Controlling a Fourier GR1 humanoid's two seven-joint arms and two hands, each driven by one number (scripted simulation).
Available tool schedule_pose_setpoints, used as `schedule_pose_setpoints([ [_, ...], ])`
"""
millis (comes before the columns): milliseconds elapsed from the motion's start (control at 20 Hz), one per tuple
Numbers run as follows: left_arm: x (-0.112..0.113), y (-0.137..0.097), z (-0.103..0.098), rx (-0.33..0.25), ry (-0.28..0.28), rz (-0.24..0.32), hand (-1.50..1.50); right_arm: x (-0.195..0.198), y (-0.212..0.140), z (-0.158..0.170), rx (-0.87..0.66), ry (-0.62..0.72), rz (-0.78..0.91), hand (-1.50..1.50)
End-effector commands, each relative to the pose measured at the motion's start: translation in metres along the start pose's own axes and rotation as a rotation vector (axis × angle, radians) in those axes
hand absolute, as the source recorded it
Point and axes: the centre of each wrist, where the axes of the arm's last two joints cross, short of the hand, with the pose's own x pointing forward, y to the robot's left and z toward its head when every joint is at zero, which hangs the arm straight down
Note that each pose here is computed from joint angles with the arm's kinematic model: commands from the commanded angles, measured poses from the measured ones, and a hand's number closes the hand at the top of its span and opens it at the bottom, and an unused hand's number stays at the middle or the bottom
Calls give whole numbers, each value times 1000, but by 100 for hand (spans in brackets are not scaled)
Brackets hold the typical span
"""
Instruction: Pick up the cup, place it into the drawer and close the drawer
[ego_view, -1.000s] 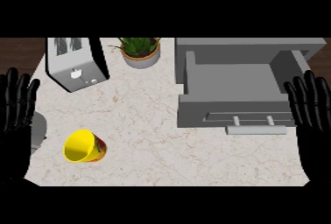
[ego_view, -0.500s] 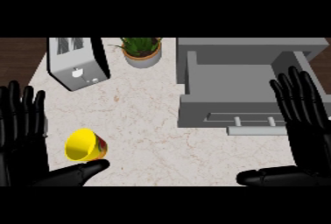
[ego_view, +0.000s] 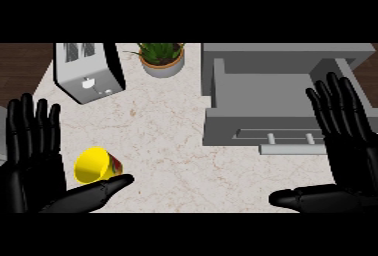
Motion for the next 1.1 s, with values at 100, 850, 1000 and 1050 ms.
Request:
schedule_pose_setpoints([
  [100, -11, 0, 11, 14, 33, -1, -150, 8, -19, -12, -4, -14, 6, -150],
  [850, -42, 29, 21, 93, 148, -42, -150, 3, 22, -8, -1, -18, 17, -150],
  [1000, -56, 13, 28, 111, 172, -74, -150, 8, 1, 5, -3, -23, 15, -150],
  [1050, -56, 50, 40, 133, 177, -71, -150, 12, -17, -4, -5, -19, 41, -150],
])
